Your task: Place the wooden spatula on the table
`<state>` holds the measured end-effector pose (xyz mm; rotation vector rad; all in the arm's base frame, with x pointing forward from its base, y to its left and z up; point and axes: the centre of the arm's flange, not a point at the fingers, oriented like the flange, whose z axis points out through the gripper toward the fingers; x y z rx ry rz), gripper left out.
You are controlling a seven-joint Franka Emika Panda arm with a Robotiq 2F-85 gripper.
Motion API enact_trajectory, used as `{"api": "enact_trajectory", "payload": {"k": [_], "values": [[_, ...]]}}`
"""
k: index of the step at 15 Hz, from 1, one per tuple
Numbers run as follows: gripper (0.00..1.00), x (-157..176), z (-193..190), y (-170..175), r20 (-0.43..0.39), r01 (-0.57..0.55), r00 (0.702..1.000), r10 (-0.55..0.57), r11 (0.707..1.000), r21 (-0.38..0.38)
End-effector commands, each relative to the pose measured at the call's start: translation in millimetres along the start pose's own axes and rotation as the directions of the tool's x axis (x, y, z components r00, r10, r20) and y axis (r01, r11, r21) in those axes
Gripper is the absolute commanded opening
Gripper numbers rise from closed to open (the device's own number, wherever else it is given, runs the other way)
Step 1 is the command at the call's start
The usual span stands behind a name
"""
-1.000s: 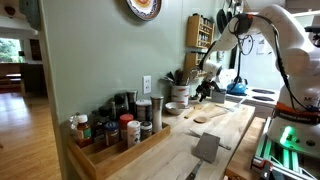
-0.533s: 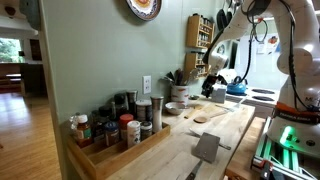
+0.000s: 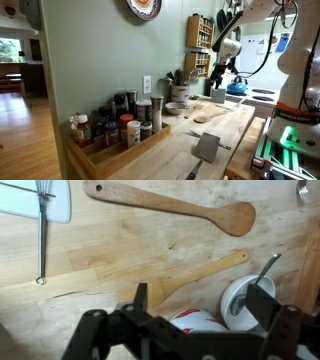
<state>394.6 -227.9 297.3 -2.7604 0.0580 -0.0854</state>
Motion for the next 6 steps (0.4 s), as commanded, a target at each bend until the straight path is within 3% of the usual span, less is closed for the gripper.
{"api": "enact_trajectory", "payload": {"k": [1, 2, 3, 6], "values": [[1.0, -34.4, -43.0, -51.5, -0.034, -0.059, 0.998, 0.056, 0.995, -0.081], [1.0, -36.8, -50.4, -57.9, -0.043, -0.096, 0.995, 0.091, 0.988, -0.122], [1.0, -13.9, -33.3, -30.6, -0.028, -0.05, 0.998, 0.049, 0.997, -0.066], [1.0, -15.5, -43.9, -38.3, -0.049, -0.051, 0.998, 0.048, 0.996, -0.074]]}}
